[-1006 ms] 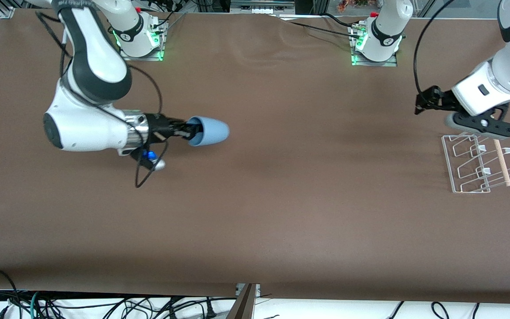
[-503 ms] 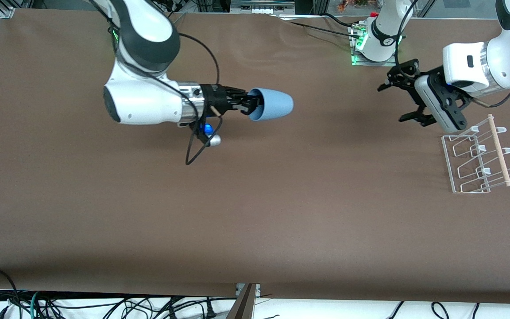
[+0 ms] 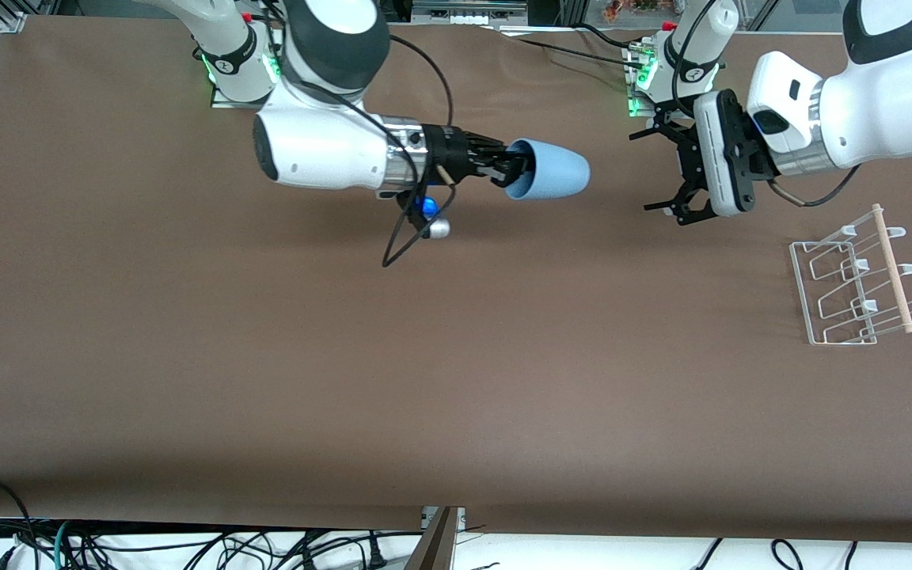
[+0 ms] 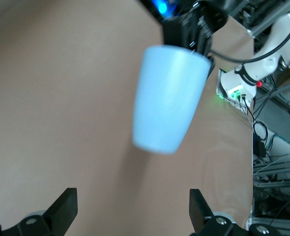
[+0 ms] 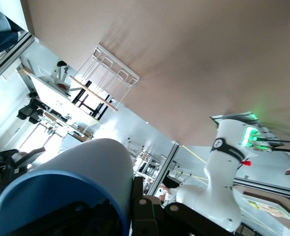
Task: Transfer cup to left arm and place on rack
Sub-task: 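Grasp the cup's base with the left gripper beside the right gripper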
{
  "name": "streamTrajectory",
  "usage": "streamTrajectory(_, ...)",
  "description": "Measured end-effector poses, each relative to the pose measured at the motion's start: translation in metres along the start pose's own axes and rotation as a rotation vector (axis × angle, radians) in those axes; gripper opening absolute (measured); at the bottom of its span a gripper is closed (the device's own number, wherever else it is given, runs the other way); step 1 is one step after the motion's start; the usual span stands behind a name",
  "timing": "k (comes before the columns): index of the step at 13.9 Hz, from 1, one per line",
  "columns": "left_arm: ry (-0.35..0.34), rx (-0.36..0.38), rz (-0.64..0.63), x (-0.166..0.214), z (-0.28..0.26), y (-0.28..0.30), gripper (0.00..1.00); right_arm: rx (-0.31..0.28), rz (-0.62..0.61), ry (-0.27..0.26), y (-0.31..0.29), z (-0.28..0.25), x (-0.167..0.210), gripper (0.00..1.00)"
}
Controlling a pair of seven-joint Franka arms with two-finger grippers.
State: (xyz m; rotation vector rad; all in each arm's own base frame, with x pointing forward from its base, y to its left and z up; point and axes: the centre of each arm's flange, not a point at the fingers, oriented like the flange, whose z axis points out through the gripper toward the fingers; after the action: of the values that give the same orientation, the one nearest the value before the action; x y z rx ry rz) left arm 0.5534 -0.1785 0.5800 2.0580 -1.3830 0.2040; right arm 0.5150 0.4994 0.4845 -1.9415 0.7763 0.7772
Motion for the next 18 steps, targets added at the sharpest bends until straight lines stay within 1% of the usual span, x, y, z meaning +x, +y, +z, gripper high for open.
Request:
streamTrajectory(2,0.0,-0.002,0.048,0.01,0.004,0.008,1.0,0.017,0.008,0.005,-0.004,0.019,-0.006,0.04)
streamTrajectory(4,-0.003,-0.005,0.066,0.016,0.007,0.016,1.0,0.034,0.013,0.008,-0.008,0.028,-0.011,0.04)
streamTrajectory(8,-0.008,-0.011,0.078,0.015,0.021,0.014,1.0,0.054,0.017,0.0,-0.018,0.031,-0.019,0.04)
streamTrajectory(12,-0.001,0.006,0.083,0.02,0.043,0.012,1.0,0.061,0.017,-0.002,-0.022,0.032,-0.016,0.04)
streamTrajectory(13,-0.001,0.006,0.092,0.019,0.044,0.012,0.96,0.063,0.016,-0.002,-0.023,0.032,-0.016,0.04)
streamTrajectory(14,-0.003,0.004,0.116,0.018,0.045,0.011,0.96,0.064,0.015,-0.003,-0.024,0.032,-0.016,0.04)
streamTrajectory(15,-0.003,0.005,0.143,0.017,0.046,0.009,0.89,0.062,0.015,-0.005,-0.024,0.033,-0.016,0.04)
streamTrajectory(16,-0.002,0.006,0.165,0.015,0.047,0.007,0.77,0.06,0.021,-0.004,-0.023,0.034,-0.016,0.04)
streamTrajectory(18,-0.004,0.004,0.17,0.013,0.049,0.005,0.76,0.059,0.031,-0.004,-0.022,0.036,-0.014,0.04)
